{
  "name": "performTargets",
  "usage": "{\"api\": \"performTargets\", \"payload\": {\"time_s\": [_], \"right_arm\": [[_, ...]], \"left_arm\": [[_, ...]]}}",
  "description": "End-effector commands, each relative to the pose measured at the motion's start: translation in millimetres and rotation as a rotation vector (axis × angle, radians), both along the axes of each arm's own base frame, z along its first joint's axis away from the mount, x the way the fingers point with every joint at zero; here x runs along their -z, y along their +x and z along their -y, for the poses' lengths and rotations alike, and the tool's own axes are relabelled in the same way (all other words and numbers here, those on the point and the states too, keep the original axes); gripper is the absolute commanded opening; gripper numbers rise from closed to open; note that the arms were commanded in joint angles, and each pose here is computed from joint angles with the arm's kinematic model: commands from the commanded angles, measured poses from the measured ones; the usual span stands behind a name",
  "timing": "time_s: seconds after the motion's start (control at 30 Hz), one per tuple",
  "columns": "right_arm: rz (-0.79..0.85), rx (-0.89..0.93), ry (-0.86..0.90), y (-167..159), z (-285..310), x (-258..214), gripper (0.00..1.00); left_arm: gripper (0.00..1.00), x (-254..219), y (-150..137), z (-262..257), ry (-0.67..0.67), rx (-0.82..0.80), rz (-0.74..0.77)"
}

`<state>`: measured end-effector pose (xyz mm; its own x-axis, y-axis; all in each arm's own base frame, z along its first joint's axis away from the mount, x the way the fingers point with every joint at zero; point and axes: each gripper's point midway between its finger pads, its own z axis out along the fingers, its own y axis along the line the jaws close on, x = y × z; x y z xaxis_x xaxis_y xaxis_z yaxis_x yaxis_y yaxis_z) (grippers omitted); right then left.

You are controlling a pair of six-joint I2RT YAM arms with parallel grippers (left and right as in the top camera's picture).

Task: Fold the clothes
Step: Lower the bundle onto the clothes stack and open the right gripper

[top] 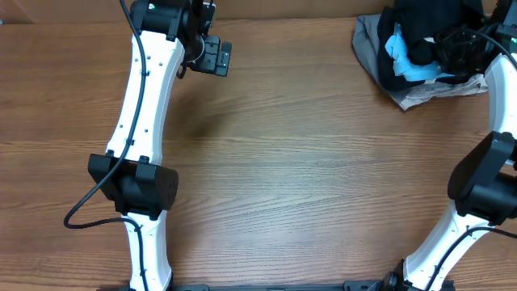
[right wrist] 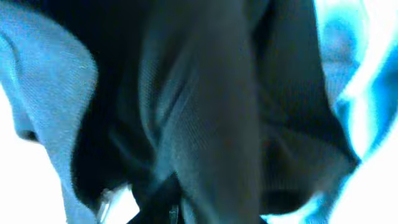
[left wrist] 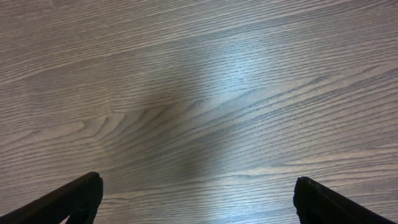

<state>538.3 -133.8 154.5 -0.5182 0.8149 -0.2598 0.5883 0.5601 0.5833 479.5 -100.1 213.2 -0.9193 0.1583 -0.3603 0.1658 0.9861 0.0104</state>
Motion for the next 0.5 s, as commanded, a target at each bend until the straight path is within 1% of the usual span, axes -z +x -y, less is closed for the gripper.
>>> {"api": "performTargets", "payload": {"time_s": [0.0,0.1,0.13,0.33,0.4,0.47], "right_arm": [[0.08,-0.061,-0.095,-8.1,-0.7,-49.3,0.38],[0.086,-0.075,-0.11,-19.1,-4.4,-65.6,0.56],[0.088,-0.077,-0.112,-22.9,-5.8,-71.4,0.58],[0.143,-0.153,-0.194,-44.0,-15.5,-112.7,0.59],[0.189,-0.193,-0.248,-47.1,-18.6,-130.3,0.59],[0.254,-0.224,-0.315,-43.6,-17.6,-148.3,0.61]], "left_arm": [[1.0,-6.9,1.4,-2.8,0.004,0.012,0.022],[1.0,-7.2,2.0,-2.1,0.0,0.013,0.024],[1.0,-7.1,1.9,-2.2,0.001,0.013,0.024],[1.0,-7.3,2.1,-2.0,0.0,0.013,0.025],[1.0,-7.3,2.2,-1.9,0.0,0.013,0.026],[1.0,-7.5,2.8,-2.0,0.0,0.013,0.028]]}}
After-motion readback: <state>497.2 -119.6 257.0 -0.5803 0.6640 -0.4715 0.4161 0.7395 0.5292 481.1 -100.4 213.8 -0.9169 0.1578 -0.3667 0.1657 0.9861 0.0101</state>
